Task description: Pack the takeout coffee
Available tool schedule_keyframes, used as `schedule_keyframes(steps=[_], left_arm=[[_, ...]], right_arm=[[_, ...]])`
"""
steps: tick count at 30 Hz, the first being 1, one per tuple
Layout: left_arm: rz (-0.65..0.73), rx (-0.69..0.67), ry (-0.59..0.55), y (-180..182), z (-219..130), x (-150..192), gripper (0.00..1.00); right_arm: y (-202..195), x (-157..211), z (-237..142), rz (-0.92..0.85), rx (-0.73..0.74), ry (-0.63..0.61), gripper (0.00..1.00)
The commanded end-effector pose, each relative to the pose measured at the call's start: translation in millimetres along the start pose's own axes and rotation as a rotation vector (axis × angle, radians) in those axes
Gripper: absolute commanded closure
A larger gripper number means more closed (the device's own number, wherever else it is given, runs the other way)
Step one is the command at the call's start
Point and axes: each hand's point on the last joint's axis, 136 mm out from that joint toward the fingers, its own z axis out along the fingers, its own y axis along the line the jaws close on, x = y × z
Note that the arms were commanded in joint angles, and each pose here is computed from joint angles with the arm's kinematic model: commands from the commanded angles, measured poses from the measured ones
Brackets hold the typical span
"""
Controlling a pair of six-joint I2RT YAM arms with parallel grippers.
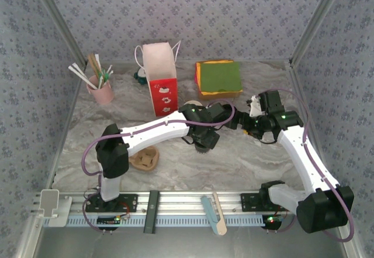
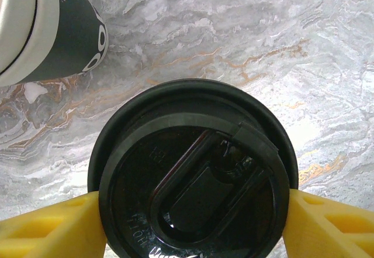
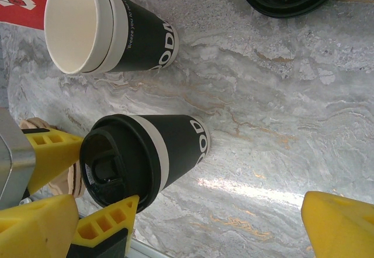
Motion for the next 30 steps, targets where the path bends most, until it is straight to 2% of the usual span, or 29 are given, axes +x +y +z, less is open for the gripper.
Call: schedule_keyframes(steps=[1,25,30], left_arm=[[-0.008,-0.001,0.014,0.2,-0.1,5.3,0.27],[-0.001,0.003,-0.024,-1.2,-16.8,-7.5,0.18],[-0.031,0.013,-0.063,2.4,-29.3,-15.5,0.17]], right_arm=[[1.6,1.7,0.4,0.0,-0.014,0.007,0.0],[4.9,3.2,6.6,-0.01,-0.028,0.025,0.0],[8.8,5.4,13.0,-0.025,-0.038,0.047,0.0]])
